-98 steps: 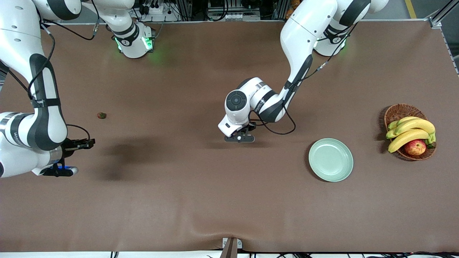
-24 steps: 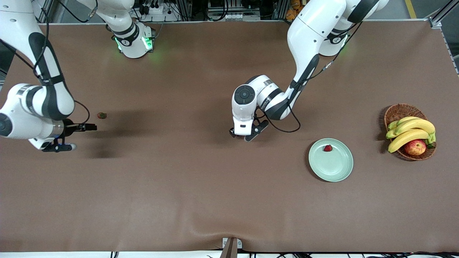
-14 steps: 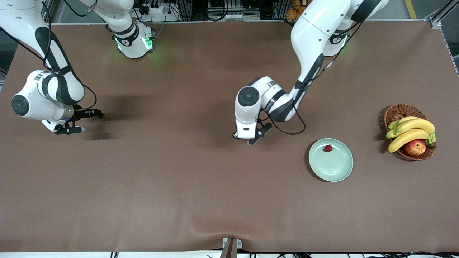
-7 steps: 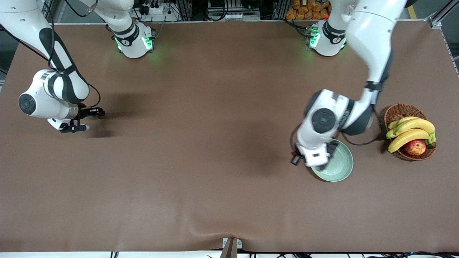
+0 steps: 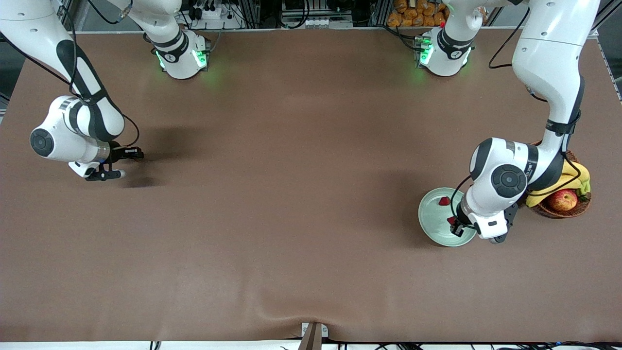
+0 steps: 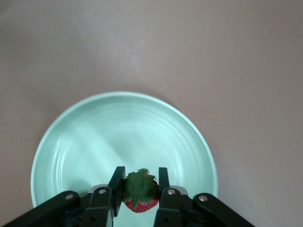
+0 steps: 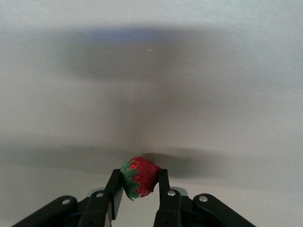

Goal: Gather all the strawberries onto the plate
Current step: 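Drop the strawberry onto the plate while the right gripper grasps the third, then carry the third strawberry to mid-table and release it with the right gripper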

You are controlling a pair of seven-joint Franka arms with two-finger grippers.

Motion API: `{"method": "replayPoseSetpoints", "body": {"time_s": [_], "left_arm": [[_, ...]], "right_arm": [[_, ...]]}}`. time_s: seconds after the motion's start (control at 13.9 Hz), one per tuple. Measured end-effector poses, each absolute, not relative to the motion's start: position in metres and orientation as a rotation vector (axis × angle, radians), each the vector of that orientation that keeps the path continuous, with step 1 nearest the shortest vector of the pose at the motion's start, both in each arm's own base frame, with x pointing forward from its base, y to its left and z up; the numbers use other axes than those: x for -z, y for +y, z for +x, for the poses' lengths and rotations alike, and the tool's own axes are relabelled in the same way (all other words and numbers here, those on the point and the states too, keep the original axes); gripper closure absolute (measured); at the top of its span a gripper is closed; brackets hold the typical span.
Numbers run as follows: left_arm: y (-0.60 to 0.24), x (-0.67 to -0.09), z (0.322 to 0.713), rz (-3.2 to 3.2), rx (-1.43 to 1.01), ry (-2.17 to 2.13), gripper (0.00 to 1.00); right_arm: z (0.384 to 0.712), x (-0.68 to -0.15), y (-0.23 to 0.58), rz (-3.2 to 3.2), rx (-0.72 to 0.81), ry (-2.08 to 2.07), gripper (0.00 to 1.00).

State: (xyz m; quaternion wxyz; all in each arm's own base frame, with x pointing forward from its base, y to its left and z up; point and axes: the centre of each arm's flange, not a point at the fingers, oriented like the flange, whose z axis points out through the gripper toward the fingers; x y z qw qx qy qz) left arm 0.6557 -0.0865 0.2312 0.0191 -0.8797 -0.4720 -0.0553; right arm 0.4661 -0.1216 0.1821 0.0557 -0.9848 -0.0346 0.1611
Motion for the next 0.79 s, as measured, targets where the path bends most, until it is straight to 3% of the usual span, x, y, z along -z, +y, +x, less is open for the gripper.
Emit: {"method": "replayPoseSetpoints", "body": {"time_s": [0.29,0.36,0.79], "left_arm": [[-0.064,-0.220,0.657,-2.765,0.177,-1.421,0.67],[-0.064,-0.220,0.657,-2.769,0.183,-1.420,0.62],[-0.081,-0.241,0.663,-2.814,0.230,-1.399,0.02]], "right_arm": [[0.508,-0.247,-0.056,-2.974,-0.617,0.034,0.65],[0.519,-0.267,-0.038,-2.948,-0.639,0.075,0.65],[0.546,-0.321,0.053,-2.860,-0.681,0.329,0.65]]}}
